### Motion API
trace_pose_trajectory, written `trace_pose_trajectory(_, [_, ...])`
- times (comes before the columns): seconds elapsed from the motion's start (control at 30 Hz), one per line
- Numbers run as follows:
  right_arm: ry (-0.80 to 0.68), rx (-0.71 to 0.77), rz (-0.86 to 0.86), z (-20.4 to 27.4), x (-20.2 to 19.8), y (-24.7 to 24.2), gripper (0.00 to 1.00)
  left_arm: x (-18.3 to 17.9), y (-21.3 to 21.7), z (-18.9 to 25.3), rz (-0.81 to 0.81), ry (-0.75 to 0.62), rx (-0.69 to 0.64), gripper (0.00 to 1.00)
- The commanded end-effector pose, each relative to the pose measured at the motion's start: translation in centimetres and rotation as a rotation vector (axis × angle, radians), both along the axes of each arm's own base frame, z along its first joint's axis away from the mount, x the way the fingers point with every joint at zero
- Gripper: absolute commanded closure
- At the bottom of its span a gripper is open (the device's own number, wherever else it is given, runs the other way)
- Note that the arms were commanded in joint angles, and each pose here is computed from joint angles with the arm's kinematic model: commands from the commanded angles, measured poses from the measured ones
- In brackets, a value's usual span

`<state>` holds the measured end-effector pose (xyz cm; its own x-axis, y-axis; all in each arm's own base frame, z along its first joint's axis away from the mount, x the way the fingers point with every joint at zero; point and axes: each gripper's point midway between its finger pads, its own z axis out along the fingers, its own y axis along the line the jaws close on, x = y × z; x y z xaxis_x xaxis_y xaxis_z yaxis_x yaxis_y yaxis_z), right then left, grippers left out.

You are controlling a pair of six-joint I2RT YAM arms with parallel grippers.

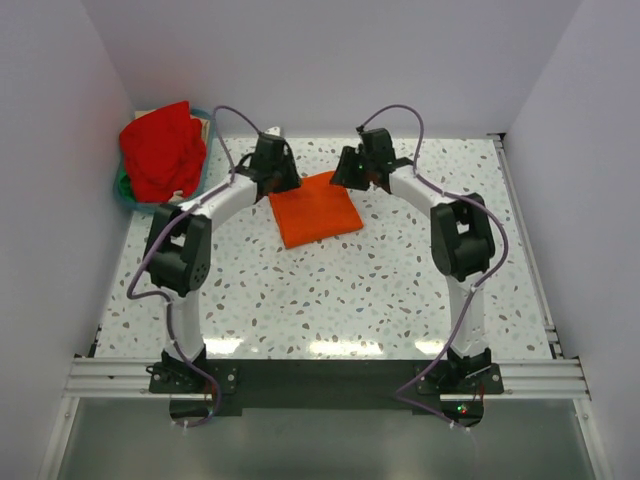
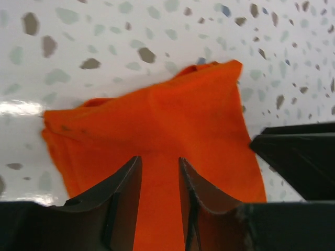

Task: Fold and stack the t-shirts
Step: Fold the tshirt

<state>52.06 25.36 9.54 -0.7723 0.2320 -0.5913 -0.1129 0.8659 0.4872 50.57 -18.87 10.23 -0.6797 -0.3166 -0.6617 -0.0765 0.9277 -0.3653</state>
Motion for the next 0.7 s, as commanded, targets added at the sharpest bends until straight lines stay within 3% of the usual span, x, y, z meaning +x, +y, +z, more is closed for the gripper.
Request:
trace_pose_trajectory(0.0, [-0.041,0.108,0.036,2.3,-0.6,2.3,0.51,-0.3,-4.1,1.5,-0.071,-0.055,-0.075,0.62])
trace_pose_trajectory(0.1, [0.015,0.110,0.033,-0.1,-1.4,2.1,0.52,-0.8,-5.6,-0.9,-0.094,-0.017,-0.065,0.67])
trace_pose_trajectory(0.37, [0.111,0.076,-0.026,-4.6,-3.3,-0.5,0.53,-1.7,-3.5,-7.1,-0.019,0.094,0.034,0.72])
trace_pose_trajectory(0.5, [0.115,0.072,-0.028,-4.6,-3.8,-1.0,0.53,-2.3,-3.1,-8.7,-0.017,0.126,0.059,0.73])
trace_pose_trajectory(0.67, [0.051,0.029,-0.047,-1.9,-3.2,-2.2,0.49,-1.8,-3.2,-7.3,-0.026,0.096,0.060,0.73])
